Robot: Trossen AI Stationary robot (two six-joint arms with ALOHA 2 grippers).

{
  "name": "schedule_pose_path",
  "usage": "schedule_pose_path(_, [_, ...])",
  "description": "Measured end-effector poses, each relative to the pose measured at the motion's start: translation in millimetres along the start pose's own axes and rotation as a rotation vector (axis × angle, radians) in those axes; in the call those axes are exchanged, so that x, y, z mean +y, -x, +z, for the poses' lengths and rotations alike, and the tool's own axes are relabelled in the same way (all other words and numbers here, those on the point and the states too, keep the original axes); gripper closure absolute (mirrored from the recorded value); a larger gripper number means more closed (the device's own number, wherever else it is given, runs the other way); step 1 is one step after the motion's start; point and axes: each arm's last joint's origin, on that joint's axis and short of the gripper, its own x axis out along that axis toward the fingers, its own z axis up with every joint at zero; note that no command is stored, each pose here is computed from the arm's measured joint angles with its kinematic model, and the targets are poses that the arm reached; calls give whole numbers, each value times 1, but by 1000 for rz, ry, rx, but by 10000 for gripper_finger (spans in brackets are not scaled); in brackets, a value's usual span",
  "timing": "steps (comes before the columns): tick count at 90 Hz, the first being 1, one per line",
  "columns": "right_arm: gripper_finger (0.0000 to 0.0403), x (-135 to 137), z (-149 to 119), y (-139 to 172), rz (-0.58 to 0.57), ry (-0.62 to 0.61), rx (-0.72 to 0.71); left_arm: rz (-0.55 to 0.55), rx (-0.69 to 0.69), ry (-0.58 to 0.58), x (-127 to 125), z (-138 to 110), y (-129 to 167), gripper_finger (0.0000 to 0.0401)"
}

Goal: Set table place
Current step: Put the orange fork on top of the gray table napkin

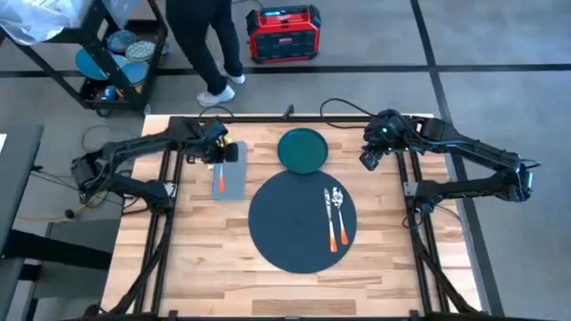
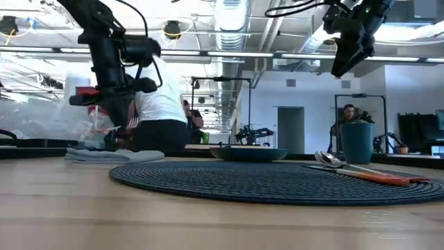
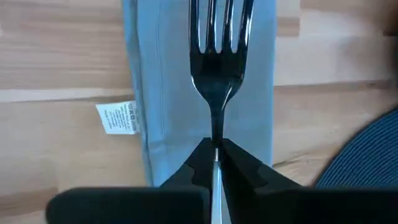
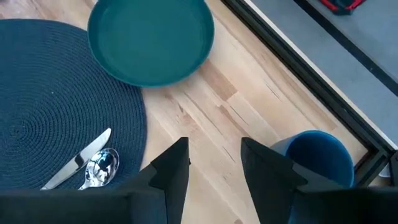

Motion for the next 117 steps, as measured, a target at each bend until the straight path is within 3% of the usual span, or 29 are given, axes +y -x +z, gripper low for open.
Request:
schedule_pose_path(18, [271, 0, 0, 0, 0, -11, -2, -31, 64, -26, -11, 5, -26, 401])
schedule_pose_path(43, [271, 0, -1, 0, -3, -25, 6, 43, 132, -22, -12, 3, -50, 401])
schedule_pose_path(97, [271, 0, 0, 0, -3, -29, 2, 61, 85, -16, -6, 15, -52, 401])
schedule_pose_path(117, [271, 0, 0, 0, -3, -29, 1, 47, 100, -9, -6, 14, -52, 374])
